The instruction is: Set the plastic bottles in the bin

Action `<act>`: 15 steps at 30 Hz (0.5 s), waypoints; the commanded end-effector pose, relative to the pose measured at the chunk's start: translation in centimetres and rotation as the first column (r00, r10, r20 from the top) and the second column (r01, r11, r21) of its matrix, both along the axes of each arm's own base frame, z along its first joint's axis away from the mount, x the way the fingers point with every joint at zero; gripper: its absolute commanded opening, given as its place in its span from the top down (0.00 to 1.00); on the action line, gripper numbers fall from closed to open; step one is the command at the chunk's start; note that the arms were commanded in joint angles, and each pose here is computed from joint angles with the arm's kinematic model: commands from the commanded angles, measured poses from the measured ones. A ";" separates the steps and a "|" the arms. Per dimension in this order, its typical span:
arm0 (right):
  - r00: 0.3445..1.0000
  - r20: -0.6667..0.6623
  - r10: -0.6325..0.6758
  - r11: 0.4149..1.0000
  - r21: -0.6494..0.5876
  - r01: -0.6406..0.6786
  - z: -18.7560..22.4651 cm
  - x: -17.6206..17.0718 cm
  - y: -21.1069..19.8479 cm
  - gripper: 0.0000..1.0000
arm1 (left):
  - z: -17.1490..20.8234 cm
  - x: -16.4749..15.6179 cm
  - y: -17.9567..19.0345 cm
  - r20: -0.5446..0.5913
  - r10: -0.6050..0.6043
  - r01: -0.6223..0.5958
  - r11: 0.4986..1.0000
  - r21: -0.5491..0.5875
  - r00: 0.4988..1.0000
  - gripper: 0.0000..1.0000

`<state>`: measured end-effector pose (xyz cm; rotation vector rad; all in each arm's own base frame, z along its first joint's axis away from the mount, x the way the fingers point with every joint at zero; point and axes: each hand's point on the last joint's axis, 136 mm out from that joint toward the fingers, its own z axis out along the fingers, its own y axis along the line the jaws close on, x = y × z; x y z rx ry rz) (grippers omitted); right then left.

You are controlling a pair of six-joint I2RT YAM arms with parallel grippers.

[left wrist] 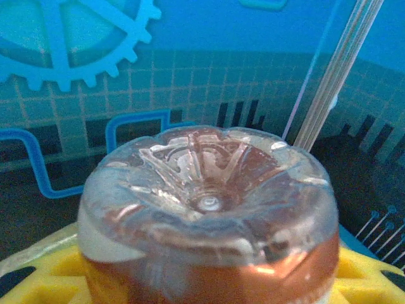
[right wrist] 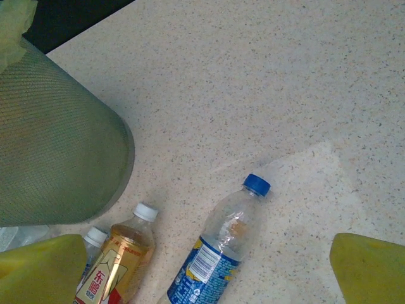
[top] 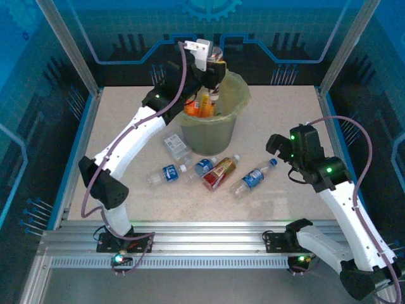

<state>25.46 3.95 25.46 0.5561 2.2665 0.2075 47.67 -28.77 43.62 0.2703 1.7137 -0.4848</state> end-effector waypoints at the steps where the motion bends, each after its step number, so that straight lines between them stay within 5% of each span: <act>1: 0.999 -0.015 -0.033 0.999 -0.009 0.033 -0.4 -0.5 -0.8 0.00 | -1.1 0.3 -1.4 -0.025 -0.057 0.058 0.998 0.037 0.998 0.52; 15: 0.994 -0.104 -0.043 0.998 -0.054 0.037 -1.8 -1.4 -1.4 0.00 | -9.7 2.3 -4.0 -0.228 -0.091 0.111 0.991 0.077 0.969 0.47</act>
